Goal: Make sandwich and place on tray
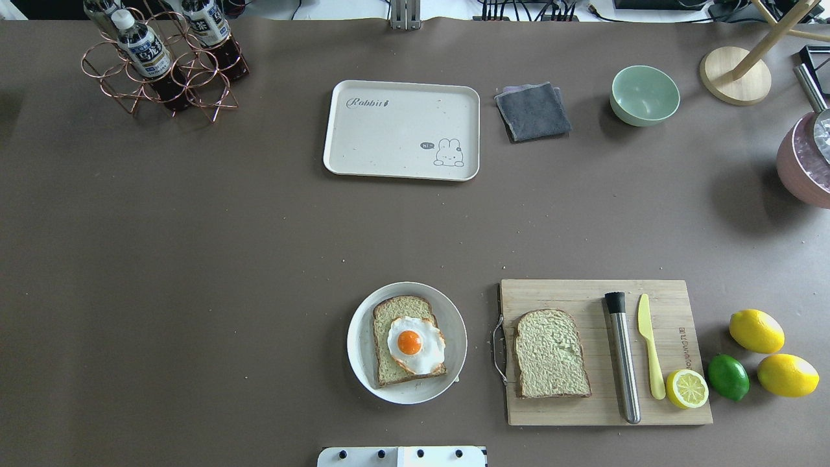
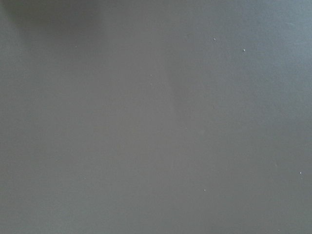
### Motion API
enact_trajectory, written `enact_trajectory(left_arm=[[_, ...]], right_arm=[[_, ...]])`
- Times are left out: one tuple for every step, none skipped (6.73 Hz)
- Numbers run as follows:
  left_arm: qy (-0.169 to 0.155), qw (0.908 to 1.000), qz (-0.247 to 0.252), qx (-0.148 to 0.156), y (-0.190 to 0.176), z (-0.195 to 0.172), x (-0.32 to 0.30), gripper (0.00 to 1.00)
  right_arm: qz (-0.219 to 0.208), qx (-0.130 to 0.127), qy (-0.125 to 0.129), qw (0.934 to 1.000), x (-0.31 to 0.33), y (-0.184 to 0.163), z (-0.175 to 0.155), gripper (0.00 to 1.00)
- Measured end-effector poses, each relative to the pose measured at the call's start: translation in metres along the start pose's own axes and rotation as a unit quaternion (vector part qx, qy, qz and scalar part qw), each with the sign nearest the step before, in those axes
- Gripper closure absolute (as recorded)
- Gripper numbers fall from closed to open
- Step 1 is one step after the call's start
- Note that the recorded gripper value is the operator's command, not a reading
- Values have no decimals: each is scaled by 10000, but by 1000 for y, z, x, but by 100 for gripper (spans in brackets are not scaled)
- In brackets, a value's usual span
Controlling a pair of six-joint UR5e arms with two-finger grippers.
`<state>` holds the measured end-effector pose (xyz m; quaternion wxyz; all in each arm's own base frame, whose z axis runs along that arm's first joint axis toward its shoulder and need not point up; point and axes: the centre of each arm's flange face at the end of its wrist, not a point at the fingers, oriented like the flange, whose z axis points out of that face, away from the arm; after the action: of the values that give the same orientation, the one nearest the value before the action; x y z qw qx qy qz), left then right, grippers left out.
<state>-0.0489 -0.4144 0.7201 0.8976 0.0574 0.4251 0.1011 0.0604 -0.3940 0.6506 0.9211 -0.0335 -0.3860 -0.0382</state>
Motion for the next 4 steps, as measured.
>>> enact_trajectory(left_arm=[[6, 10000, 56, 50, -4, -2, 2, 3], [-8, 9997, 169, 156, -10, -6, 6, 3], [-30, 9991, 306, 284, -19, -12, 11, 3], [-53, 9981, 450, 409, -34, -20, 18, 2]], right_arm=[[-39, 20, -15, 10000, -3, -2, -1, 0], [-217, 167, 2, 9996, -7, -6, -4, 0], [-571, 506, 49, 9971, -13, -10, -10, 0], [-918, 860, 90, 9920, -19, -14, -16, 0]])
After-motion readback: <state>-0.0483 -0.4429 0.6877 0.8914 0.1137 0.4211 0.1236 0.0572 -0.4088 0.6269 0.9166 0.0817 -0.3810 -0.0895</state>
